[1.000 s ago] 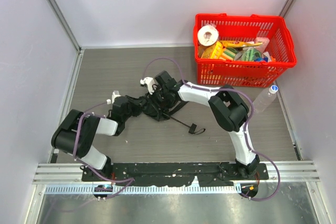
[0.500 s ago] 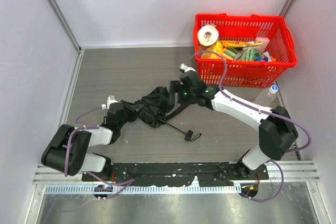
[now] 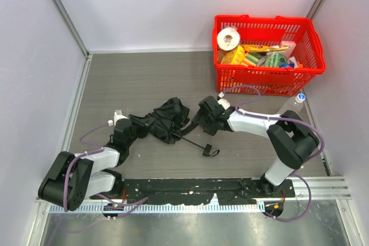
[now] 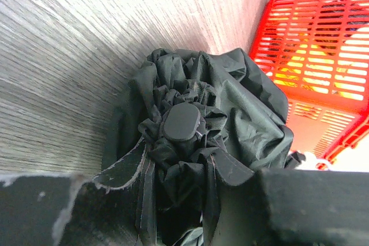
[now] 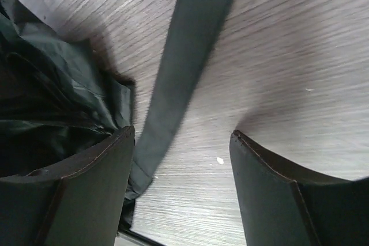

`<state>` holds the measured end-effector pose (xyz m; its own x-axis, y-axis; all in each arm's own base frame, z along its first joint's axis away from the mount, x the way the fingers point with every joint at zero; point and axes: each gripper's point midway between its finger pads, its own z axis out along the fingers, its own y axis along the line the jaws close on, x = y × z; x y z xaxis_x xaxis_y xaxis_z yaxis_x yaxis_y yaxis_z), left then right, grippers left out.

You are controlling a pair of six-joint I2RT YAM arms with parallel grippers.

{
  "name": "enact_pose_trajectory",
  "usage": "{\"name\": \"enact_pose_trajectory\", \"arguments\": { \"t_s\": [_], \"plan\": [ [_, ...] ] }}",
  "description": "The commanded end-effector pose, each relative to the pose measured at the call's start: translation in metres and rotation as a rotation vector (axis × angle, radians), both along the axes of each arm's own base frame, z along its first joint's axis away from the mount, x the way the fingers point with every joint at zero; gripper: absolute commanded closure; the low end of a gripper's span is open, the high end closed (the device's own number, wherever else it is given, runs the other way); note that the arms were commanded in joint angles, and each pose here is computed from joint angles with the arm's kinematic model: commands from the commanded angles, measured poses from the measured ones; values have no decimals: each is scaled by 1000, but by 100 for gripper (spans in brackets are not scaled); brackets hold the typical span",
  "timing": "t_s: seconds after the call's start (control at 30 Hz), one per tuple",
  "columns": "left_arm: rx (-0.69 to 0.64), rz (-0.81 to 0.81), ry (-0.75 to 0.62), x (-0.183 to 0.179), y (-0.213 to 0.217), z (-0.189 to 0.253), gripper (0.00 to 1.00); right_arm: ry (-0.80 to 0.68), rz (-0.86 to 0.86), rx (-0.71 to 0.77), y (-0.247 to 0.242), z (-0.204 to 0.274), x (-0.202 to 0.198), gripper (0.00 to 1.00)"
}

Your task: Put away the umbrella

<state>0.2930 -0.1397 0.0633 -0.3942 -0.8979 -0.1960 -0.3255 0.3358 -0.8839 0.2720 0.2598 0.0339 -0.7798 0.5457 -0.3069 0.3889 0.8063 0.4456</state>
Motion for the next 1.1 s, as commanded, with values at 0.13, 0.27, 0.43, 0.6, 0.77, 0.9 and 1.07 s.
{"name": "enact_pose_trajectory", "arguments": {
  "t_s": [0.13,0.27,0.43,0.6,0.77,0.9,1.07],
  "plan": [
    [-134,-15,-110,-2,-8,35,100,51,-75,235,48,-14,5,32],
    [-141,-6,-128,-3,-6,42,100,76,-85,249,57,-19,-8,40],
    [-120,0,-139,-3,-3,46,100,91,-113,199,40,-25,-26,54],
    [-132,-18,-147,-4,-7,48,100,77,-109,139,25,-42,-28,75],
    [-131,-31,-142,-8,-8,47,100,-67,14,11,10,-22,8,47],
    [-119,-42,-158,-11,-7,51,100,-139,63,-250,-30,-7,35,42],
    [-111,-42,-151,-14,-6,50,100,-97,17,-458,-51,-4,53,34]
  ]
}}
